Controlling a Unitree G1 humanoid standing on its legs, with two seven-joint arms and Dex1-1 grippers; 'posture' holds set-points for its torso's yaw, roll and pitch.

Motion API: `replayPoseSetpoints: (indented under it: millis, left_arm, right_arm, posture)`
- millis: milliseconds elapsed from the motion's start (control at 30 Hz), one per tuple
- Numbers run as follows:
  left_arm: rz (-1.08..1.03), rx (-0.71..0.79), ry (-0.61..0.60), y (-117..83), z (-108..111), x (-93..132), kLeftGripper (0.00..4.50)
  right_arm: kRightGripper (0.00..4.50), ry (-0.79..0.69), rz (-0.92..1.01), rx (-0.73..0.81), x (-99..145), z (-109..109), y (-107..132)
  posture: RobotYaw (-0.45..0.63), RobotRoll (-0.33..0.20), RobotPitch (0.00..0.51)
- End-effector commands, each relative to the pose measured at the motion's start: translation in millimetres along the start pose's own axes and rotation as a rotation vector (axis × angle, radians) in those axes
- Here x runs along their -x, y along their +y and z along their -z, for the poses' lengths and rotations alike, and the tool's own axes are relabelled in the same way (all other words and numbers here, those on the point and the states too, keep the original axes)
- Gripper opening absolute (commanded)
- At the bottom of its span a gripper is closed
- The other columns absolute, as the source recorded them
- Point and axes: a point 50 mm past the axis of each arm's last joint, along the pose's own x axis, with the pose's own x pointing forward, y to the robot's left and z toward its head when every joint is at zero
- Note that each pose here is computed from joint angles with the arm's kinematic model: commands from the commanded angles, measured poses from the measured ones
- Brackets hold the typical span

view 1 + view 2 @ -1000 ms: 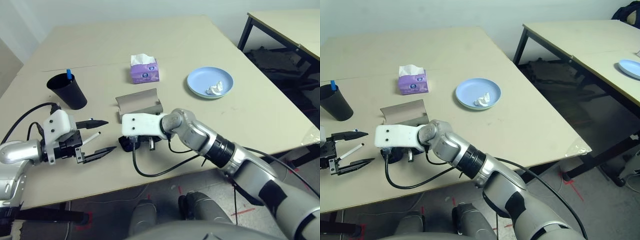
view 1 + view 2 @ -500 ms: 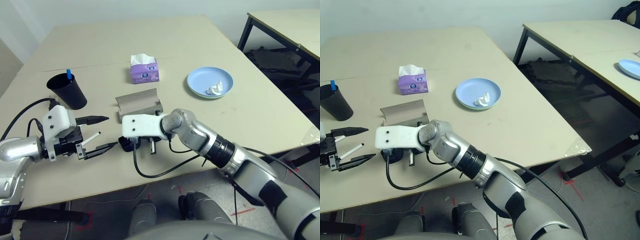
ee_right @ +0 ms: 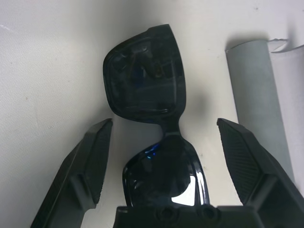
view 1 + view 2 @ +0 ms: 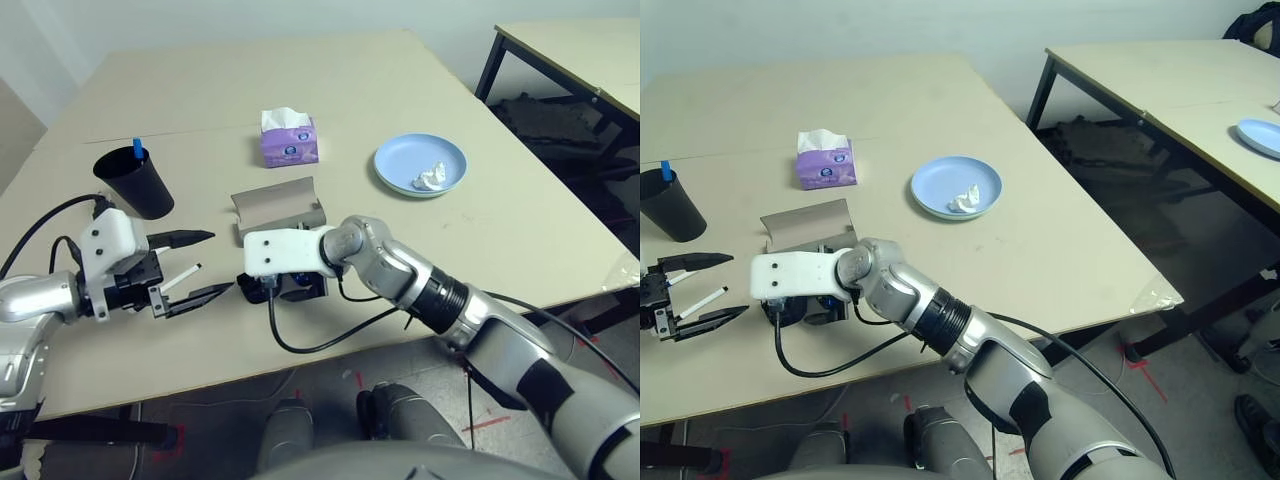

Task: Organize and tidy the items on the table.

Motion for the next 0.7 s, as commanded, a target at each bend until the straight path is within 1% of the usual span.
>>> replayPoseSetpoints:
  millis: [33, 100, 167, 200, 267, 333, 400, 533, 567, 700]
  left_arm:
    - [0.006, -0.009, 0.008, -0.6, -2.1, 1.3, 4.5]
    - [0.006, -0.009, 0.009, -0.7, -2.1, 1.4, 4.5]
    - [0.005, -0.01, 0.009, -0.7, -2.3, 1.4, 4.5]
    - [0.005, -0.01, 0.009, -0.8, -2.4, 1.4, 4.5]
    - [0.006, -0.011, 0.008, -0.9, -2.5, 1.4, 4.5]
    - [0.008, -0.011, 0.007, -1.1, -2.7, 1.3, 4.5]
    - [0.008, -0.011, 0.007, -1.3, -2.9, 1.1, 4.5]
    - [0.009, -0.01, 0.006, -1.8, -3.0, 0.7, 4.5]
    - [0.009, -0.009, 0.005, -1.9, -3.1, 0.6, 4.5]
    - [0.007, -0.008, 0.004, -2.0, -3.0, 0.4, 4.5]
  right_arm:
    - [4.48, 0.017, -0.021, 0.017, -4.6, 2.8, 4.4]
    - [4.48, 0.018, -0.023, 0.016, -4.7, 3.2, 4.7]
    - [4.21, 0.017, -0.027, 0.014, -4.9, 3.2, 4.9]
    - [3.98, 0.015, -0.028, 0.013, -4.9, 3.0, 5.0]
    - [3.4, 0.012, -0.029, 0.01, -5.0, 2.3, 5.1]
    - [2.68, 0.007, -0.032, 0.007, -4.7, 1.6, 5.3]
    - [1.84, 0.006, -0.034, 0.005, -4.2, 1.4, 5.4]
    - [0.46, 0.005, -0.036, 0.004, -3.3, 1.4, 5.6]
    - [0.22, 0.005, -0.037, 0.004, -3.0, 1.3, 5.5]
    - [0.17, 0.014, -0.036, 0.018, 1.3, 1.0, 2.3]
  posture:
    - [0.02, 0.0, 0.089]
    - [0.02, 0.0, 0.089]
    - [0.02, 0.0, 0.089]
    - [0.02, 0.0, 0.089]
    - [0.02, 0.0, 0.09]
    - [0.02, 0.0, 0.09]
    - [0.02, 0.0, 0.091]
    - [0.02, 0.0, 0.093]
    - [0.02, 0.0, 0.092]
    - [0.02, 0.0, 0.092]
